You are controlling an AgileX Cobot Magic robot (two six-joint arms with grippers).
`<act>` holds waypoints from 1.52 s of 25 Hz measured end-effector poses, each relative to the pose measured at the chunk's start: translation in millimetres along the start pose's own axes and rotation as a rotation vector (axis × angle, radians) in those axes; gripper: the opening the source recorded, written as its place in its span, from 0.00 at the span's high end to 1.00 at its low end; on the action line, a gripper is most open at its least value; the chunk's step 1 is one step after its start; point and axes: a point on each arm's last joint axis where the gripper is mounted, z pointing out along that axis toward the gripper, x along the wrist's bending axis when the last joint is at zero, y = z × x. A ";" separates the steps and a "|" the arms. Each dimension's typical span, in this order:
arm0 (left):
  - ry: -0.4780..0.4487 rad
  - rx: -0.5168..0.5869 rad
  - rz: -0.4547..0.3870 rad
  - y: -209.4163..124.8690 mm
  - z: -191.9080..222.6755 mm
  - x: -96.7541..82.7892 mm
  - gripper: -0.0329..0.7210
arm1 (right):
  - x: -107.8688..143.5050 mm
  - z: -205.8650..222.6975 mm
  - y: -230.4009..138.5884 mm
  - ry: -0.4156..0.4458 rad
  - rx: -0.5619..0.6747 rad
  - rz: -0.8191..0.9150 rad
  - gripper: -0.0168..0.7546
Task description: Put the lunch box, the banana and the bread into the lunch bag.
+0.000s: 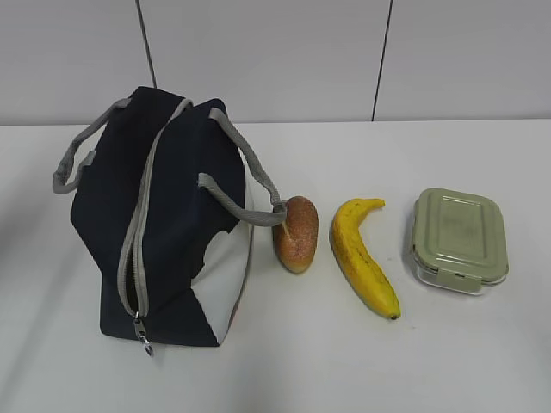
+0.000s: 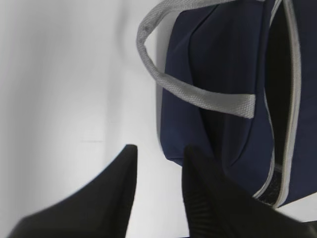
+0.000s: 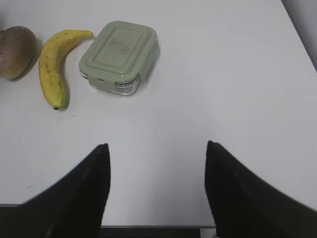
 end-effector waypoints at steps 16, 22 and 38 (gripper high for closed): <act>-0.095 0.119 0.207 64.4 61.7 -60.3 0.44 | 0.0 0.0 0.0 0.000 0.000 0.000 0.39; -0.104 0.190 0.243 65.6 84.7 -74.6 0.43 | 0.0 0.0 0.0 0.000 0.000 0.000 0.39; -0.096 0.257 0.231 67.4 123.7 -75.2 0.44 | 0.0 0.0 0.0 0.000 0.000 0.000 0.39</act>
